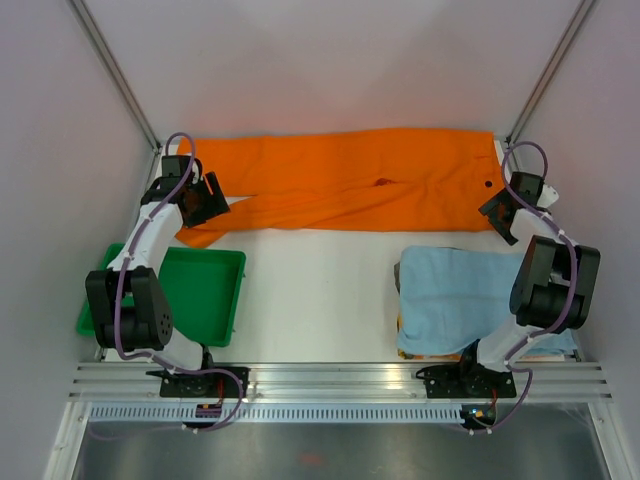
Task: Fold and stack the trousers
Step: Flatten the trousers out
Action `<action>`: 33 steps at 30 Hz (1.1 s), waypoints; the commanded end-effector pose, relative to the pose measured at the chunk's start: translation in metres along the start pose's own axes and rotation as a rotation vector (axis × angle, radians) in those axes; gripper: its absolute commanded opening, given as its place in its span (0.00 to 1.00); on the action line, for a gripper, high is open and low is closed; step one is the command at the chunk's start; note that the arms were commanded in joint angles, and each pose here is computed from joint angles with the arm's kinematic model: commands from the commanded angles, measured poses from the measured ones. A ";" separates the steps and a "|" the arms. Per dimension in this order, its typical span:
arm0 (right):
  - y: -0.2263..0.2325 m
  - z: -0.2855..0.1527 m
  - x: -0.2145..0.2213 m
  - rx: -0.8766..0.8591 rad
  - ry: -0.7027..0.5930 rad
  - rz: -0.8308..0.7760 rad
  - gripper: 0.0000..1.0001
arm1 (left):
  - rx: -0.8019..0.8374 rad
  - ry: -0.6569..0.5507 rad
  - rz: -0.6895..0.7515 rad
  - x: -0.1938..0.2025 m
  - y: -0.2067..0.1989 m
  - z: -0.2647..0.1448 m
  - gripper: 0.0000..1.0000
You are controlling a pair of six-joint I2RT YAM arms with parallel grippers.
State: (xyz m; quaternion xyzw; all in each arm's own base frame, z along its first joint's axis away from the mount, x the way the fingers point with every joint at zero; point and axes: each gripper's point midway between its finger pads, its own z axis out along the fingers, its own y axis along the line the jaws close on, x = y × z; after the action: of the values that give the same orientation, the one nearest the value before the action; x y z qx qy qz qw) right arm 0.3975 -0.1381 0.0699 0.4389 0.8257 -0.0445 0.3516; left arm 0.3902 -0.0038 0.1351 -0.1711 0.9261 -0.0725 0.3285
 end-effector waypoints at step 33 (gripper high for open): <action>0.038 -0.045 -0.080 -0.087 -0.113 -0.194 0.04 | 0.132 -0.030 0.295 0.011 -0.097 -0.009 0.75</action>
State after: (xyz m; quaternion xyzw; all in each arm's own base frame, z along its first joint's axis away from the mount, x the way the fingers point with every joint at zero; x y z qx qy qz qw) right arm 0.4479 -0.1511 0.1528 0.3700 0.8192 -0.0434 0.4361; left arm 0.3835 -0.0776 0.1394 -0.0623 0.9380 -0.0663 0.3344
